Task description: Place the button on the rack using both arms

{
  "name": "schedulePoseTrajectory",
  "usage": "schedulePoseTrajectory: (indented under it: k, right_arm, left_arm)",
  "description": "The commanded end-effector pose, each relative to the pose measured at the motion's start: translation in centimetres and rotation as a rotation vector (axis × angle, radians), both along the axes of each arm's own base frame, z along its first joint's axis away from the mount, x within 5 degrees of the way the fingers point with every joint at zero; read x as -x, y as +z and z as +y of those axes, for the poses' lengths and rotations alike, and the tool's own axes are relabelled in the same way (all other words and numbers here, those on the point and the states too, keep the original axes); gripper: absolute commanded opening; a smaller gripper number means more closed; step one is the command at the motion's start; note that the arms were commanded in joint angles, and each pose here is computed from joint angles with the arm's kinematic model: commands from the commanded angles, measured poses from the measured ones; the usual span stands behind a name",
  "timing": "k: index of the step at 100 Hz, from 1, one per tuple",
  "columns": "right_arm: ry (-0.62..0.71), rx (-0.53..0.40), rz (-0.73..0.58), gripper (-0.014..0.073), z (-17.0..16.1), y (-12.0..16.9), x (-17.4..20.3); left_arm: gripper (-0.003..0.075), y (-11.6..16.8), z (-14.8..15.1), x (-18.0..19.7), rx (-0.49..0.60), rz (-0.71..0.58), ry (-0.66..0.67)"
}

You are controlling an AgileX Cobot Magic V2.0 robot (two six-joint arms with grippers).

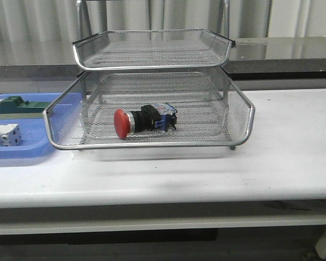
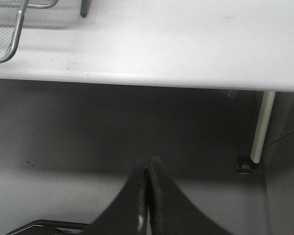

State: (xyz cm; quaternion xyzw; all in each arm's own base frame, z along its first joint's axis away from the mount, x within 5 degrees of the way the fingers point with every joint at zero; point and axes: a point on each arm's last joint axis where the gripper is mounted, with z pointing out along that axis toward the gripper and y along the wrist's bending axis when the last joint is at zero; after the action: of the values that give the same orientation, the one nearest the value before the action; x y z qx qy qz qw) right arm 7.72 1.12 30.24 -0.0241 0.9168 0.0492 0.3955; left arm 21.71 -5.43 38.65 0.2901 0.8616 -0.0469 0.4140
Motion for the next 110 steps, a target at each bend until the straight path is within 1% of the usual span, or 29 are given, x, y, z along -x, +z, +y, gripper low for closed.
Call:
schedulePoseTrajectory:
  k: [1, 18, 33, 41, 60, 74, 85, 97, 110]
  right_arm:
    - [-0.003, 0.001, -0.083, -0.0066, 0.0, 1.2, -0.4]
    - [-0.003, 0.001, -0.083, -0.0066, 0.0, 1.2, -0.4]
    - [-0.003, 0.001, -0.083, -0.0066, 0.0, 1.2, -0.4]
    - [-0.003, 0.001, -0.083, -0.0066, 0.0, 1.2, -0.4]
    - [-0.003, 0.001, -0.083, -0.0066, 0.0, 1.2, -0.4]
    - [-0.003, 0.001, -0.083, -0.0066, 0.0, 1.2, -0.4]
    - [-0.003, 0.001, -0.083, -0.0066, 0.0, 1.2, -0.4]
    - [-0.003, 0.001, -0.083, -0.0066, 0.0, 1.2, -0.4]
    - [-0.003, 0.001, -0.083, -0.0066, 0.0, 1.2, -0.4]
  left_arm:
    - [0.0417, 0.4, 0.6, 2.1, 0.1, -0.167, 0.079]
    - [0.0417, -2.6, 1.7, 5.9, 0.183, -0.288, 0.17]
    - [0.0417, -4.8, 2.5, 9.0, 0.294, -0.392, 0.25]
    - [0.0417, -6.2, 2.9, 10.5, 0.321, -0.431, 0.267]
    - [0.0417, -8.5, 3.6, 13.4, 0.385, -0.554, 0.292]
    - [0.0417, -9.9, 4.0, 14.6, 0.406, -0.633, 0.302]
    - [0.0417, -10.9, 4.3, 14.7, 0.421, -0.703, 0.325]
    - [0.0417, -12.1, 4.5, 14.5, 0.43, -0.741, 0.351]
    - [0.0417, -12.5, 4.7, 14.4, 0.446, -0.77, 0.37]
